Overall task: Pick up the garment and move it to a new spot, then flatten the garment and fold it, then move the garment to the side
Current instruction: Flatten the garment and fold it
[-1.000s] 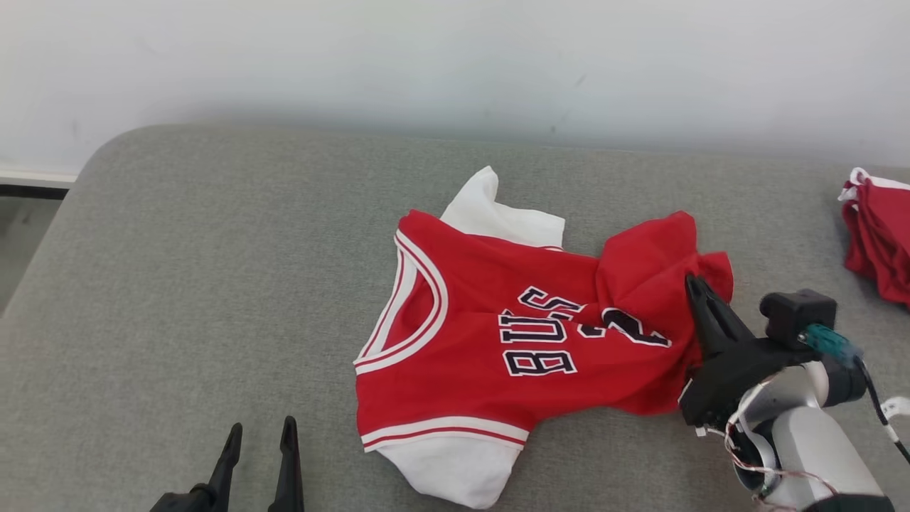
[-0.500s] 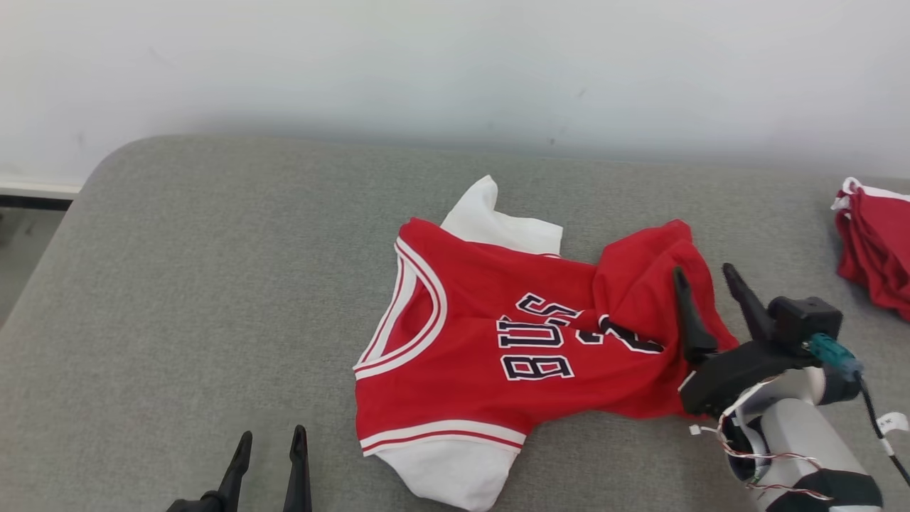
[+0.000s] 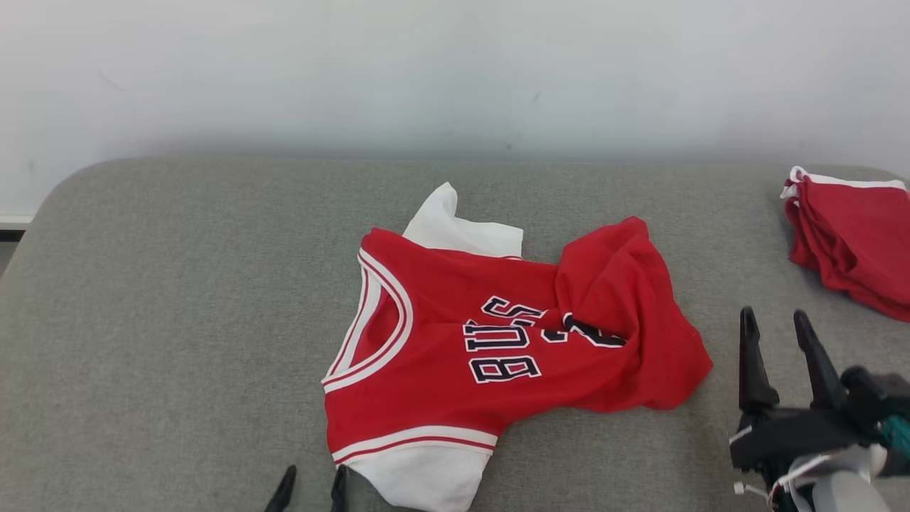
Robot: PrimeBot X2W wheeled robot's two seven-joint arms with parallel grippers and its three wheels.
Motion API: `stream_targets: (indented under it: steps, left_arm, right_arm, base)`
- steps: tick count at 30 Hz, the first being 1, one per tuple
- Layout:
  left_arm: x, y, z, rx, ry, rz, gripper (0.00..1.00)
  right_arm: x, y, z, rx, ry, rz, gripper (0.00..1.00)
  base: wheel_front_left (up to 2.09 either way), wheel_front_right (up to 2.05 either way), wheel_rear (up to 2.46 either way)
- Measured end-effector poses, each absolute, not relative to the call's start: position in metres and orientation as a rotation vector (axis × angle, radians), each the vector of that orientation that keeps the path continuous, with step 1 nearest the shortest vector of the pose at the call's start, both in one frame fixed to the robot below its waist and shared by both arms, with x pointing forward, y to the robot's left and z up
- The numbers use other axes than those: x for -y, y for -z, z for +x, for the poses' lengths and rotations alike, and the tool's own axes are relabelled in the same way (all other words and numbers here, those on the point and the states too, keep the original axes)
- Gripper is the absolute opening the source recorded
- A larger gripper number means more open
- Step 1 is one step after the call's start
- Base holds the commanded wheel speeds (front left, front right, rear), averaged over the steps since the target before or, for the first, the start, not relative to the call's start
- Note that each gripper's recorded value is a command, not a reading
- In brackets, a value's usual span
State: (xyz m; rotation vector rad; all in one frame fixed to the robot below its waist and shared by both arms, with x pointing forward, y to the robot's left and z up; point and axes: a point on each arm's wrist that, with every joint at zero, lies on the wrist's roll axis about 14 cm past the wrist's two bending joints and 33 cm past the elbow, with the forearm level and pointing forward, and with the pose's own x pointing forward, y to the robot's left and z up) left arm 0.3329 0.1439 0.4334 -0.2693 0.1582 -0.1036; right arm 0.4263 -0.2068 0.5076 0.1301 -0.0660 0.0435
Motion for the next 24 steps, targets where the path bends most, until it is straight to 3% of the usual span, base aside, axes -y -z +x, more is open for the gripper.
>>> stream_targets:
  steps: [7,19,20,21,22,24]
  left_arm:
    - [-0.125,-0.413,0.328,-0.237,0.143,-0.329,1.00]
    - [-0.099,-0.391,0.340,-0.329,0.215,-0.342,1.00]
    - [-0.098,-0.391,0.341,-0.332,0.220,-0.341,0.75]
    - [-0.098,-0.392,0.344,-0.328,0.221,-0.342,0.19]
    - [-0.097,-0.396,0.348,-0.317,0.225,-0.341,0.00]
    - [-0.097,-0.404,0.354,-0.287,0.229,-0.343,0.00]
  right_arm:
    - [0.212,-0.484,0.399,0.014,0.015,0.181,1.00]
    - [0.219,-0.476,0.385,-0.004,0.056,0.196,1.00]
    - [0.220,-0.476,0.384,-0.004,0.059,0.195,1.00]
    - [0.221,-0.477,0.384,-0.003,0.061,0.195,1.00]
    - [0.222,-0.477,0.384,-0.001,0.063,0.195,1.00]
    - [0.222,-0.477,0.384,0.001,0.066,0.195,1.00]
  base:
    - [0.00,0.00,0.00]
    - [0.00,0.00,0.00]
    - [0.00,0.00,0.00]
    - [0.00,0.00,0.00]
    - [0.00,0.00,0.00]
    - [0.00,0.00,0.00]
